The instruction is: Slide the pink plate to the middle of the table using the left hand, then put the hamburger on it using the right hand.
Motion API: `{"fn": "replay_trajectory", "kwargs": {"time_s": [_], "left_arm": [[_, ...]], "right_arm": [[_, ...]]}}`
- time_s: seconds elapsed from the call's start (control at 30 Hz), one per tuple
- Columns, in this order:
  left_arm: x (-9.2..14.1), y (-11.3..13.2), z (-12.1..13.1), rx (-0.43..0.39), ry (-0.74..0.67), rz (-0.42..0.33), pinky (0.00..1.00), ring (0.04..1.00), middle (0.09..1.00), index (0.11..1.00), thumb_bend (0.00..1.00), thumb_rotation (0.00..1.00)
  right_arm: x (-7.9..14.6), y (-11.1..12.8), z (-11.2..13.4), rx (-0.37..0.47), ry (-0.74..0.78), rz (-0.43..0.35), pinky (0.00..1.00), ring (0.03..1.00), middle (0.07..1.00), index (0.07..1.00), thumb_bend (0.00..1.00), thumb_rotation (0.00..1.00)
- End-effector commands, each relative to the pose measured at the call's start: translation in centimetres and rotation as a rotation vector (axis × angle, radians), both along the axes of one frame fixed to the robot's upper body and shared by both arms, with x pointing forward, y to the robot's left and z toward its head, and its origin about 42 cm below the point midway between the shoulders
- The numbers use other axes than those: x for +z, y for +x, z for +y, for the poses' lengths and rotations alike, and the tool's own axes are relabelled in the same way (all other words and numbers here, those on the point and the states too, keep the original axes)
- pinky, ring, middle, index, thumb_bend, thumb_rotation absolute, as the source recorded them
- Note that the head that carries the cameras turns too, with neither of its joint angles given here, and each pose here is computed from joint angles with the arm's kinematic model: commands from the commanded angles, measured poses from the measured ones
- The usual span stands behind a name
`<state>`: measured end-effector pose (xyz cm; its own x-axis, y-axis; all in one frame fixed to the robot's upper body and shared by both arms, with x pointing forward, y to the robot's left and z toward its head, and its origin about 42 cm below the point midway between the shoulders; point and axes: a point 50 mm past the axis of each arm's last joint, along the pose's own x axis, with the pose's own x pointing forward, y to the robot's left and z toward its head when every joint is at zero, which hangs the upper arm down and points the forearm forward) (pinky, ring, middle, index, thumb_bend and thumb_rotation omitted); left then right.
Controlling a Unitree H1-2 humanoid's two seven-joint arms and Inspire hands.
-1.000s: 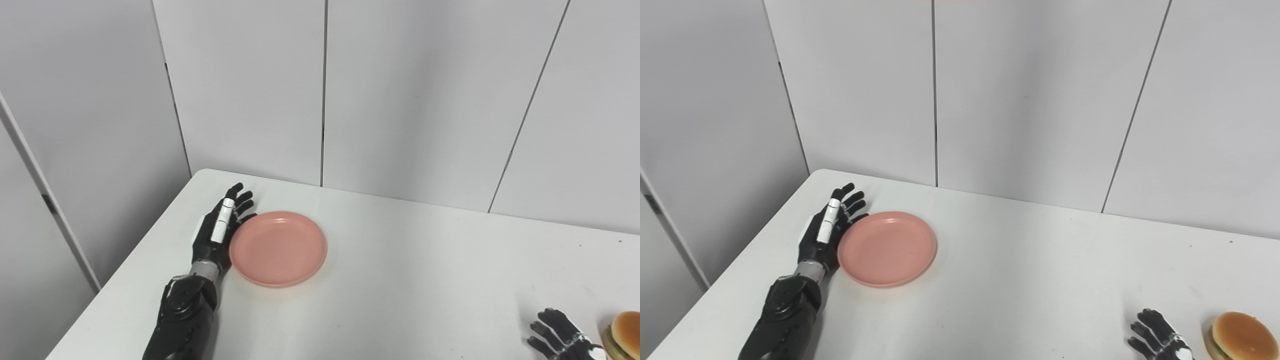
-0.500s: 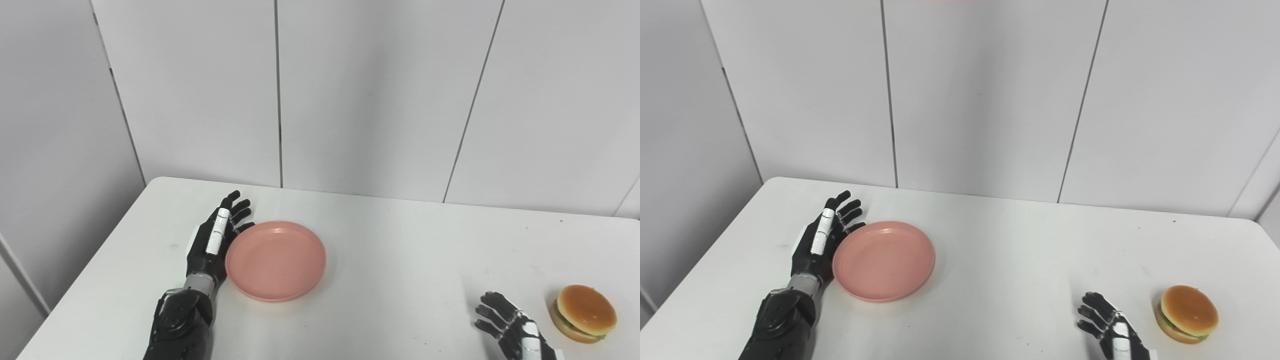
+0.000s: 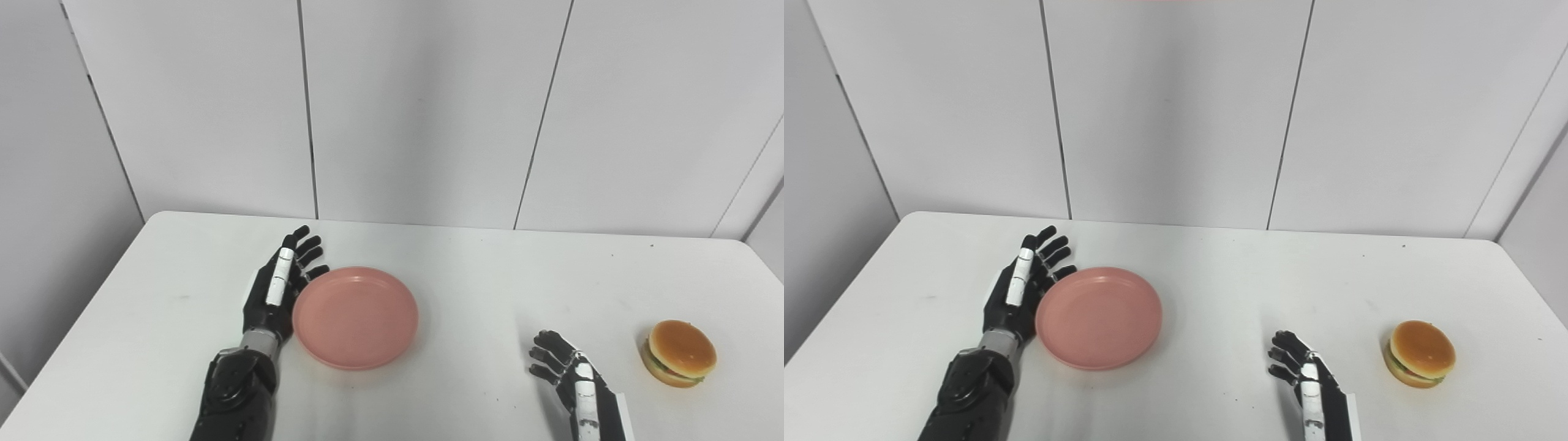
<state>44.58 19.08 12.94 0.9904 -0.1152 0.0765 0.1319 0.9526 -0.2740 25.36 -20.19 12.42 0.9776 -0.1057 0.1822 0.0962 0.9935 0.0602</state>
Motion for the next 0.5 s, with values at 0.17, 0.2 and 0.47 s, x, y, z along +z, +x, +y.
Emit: {"fn": "replay_trajectory", "kwargs": {"time_s": [0.17, 0.2, 0.47], "left_arm": [[-0.8, 0.4, -3.3, -0.059, -0.006, 0.065, 0.78, 0.86, 0.834, 0.84, 0.86, 0.77], [-0.8, 0.4, -3.6, -0.062, -0.005, 0.069, 0.78, 0.862, 0.834, 0.841, 0.86, 0.77], [-0.6, 1.1, -4.7, -0.092, -0.026, 0.079, 0.78, 0.875, 0.847, 0.842, 0.84, 0.77]], "right_arm": [[-0.6, -0.4, 1.8, -0.004, 0.016, -0.001, 0.7, 0.744, 0.774, 0.73, 0.78, 1.0], [-0.6, -0.4, 2.0, -0.006, 0.014, -0.001, 0.7, 0.74, 0.771, 0.728, 0.78, 1.0], [-0.5, -0.2, 3.2, -0.008, -0.025, -0.012, 0.69, 0.737, 0.771, 0.736, 0.78, 1.0]]}}
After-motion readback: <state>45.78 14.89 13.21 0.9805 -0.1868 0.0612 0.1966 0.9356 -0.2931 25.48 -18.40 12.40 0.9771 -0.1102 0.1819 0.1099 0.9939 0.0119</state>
